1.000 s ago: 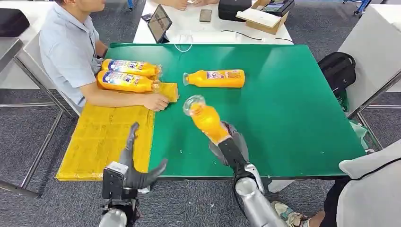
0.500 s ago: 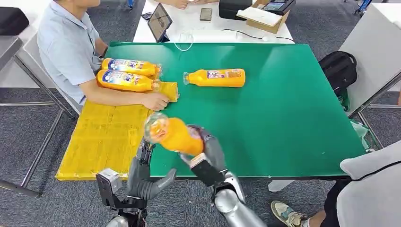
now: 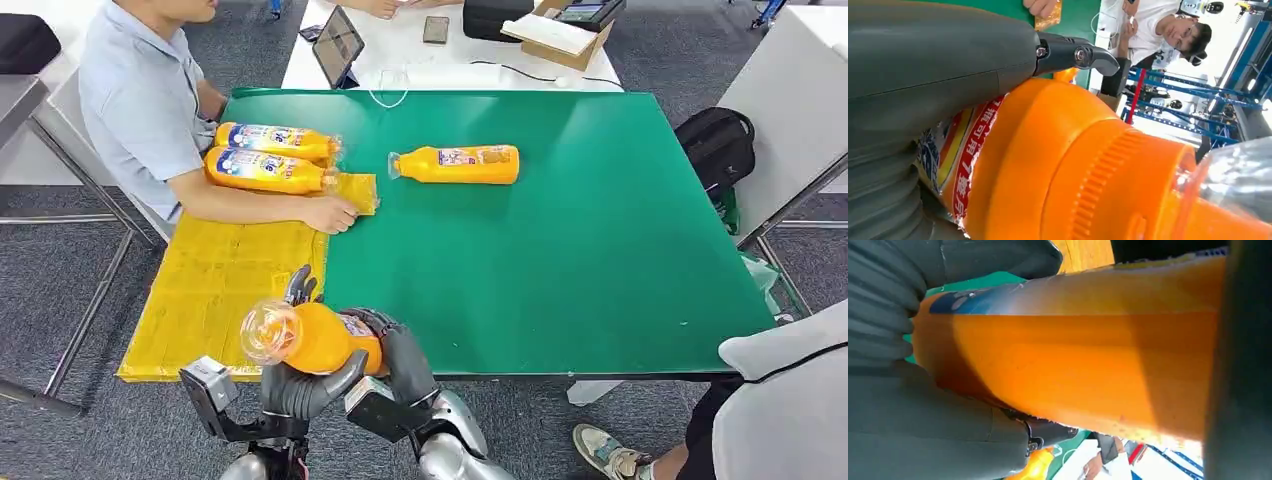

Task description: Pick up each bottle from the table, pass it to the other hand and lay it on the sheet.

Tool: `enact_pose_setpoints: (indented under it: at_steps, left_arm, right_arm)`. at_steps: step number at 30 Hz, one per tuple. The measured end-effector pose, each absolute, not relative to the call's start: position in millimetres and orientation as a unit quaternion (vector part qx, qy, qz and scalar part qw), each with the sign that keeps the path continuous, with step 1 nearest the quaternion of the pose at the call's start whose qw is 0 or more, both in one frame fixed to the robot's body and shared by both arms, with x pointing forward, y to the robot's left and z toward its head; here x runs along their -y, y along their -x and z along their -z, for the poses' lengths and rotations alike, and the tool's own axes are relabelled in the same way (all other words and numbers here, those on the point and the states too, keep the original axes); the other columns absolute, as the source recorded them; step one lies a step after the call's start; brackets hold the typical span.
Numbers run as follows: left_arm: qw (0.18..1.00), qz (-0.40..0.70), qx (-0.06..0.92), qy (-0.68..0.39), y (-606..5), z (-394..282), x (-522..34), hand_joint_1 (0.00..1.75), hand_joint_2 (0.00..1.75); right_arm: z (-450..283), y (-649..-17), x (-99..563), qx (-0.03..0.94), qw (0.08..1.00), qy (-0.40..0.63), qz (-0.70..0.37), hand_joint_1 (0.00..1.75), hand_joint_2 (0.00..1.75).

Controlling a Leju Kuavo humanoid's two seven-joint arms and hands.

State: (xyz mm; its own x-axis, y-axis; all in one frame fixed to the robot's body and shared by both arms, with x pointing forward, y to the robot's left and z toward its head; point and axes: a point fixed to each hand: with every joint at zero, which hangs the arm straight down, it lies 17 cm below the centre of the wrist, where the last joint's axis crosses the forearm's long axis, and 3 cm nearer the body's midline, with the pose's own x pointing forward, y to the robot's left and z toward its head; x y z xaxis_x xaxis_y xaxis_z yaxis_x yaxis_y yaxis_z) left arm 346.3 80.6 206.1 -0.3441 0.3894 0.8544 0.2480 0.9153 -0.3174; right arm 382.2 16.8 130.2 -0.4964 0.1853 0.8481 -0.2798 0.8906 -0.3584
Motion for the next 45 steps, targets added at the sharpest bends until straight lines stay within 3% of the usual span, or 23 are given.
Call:
enact_pose_setpoints:
  at_steps: [5,6,7,8,9,10,11,12,13,28,34,38,45]
  left_arm:
    - [0.545,-0.080,0.807,0.214,-347.3,-204.9,-80.4,0.00,1.75]
    - [0.554,-0.084,0.796,0.228,-348.4,-202.0,-78.0,1.20,1.75]
    - [0.567,-0.089,0.781,0.245,-350.4,-197.5,-75.7,1.75,1.75]
    - [0.579,-0.091,0.768,0.258,-352.6,-193.4,-73.8,1.75,1.75]
    - [0.588,-0.092,0.758,0.265,-355.5,-190.0,-72.7,1.75,1.75]
    - [0.602,-0.096,0.744,0.272,-359.5,-184.8,-71.5,1.75,1.75]
    - [0.612,-0.099,0.734,0.276,-362.8,-180.2,-70.8,1.75,1.75]
    - [0.621,-0.100,0.727,0.277,-365.2,-176.1,-70.4,1.75,1.75]
    - [0.627,-0.102,0.721,0.277,-367.3,-172.4,-70.4,1.75,1.75]
    - [0.643,-0.173,0.682,0.303,-386.8,-170.3,-80.2,1.75,1.75]
    - [0.640,-0.217,0.708,0.204,-401.3,-159.0,-132.1,1.75,1.75]
    - [0.589,-0.155,0.792,0.045,-410.0,-178.3,-174.3,1.75,1.75]
    - [0.536,-0.074,0.831,-0.128,-427.1,-193.2,-236.3,1.75,1.75]
  right_arm:
    - [-126.7,-380.1,-24.4,0.830,0.501,-0.035,-0.242,1.75,1.75]
    - [-125.5,-380.2,-25.4,0.829,0.502,-0.034,-0.244,1.75,1.75]
    - [-123.9,-380.8,-25.3,0.829,0.502,-0.031,-0.245,1.75,1.75]
    - [-122.4,-381.4,-24.7,0.828,0.503,-0.027,-0.245,1.75,1.75]
    - [-121.3,-382.1,-23.9,0.828,0.504,-0.022,-0.245,1.48,1.75]
    - [-119.0,-383.2,-22.1,0.827,0.507,-0.016,-0.243,0.35,1.75]
    - [-117.2,-383.6,-21.0,0.826,0.509,-0.012,-0.243,0.00,1.75]
    - [-115.3,-383.6,-20.0,0.825,0.511,-0.008,-0.242,0.00,1.75]
    - [-115.5,-382.2,-21.0,0.826,0.508,-0.006,-0.243,0.00,0.00]
    - [-188.0,-374.4,16.5,0.886,0.454,0.018,-0.092,0.00,0.00]
    - [-230.9,-352.9,19.6,0.917,0.388,0.030,-0.087,0.00,0.00]
    - [-248.3,-347.8,41.0,0.928,0.356,0.070,-0.081,0.00,0.00]
    - [-245.2,-348.7,91.8,0.919,0.373,0.122,-0.037,0.00,0.00]
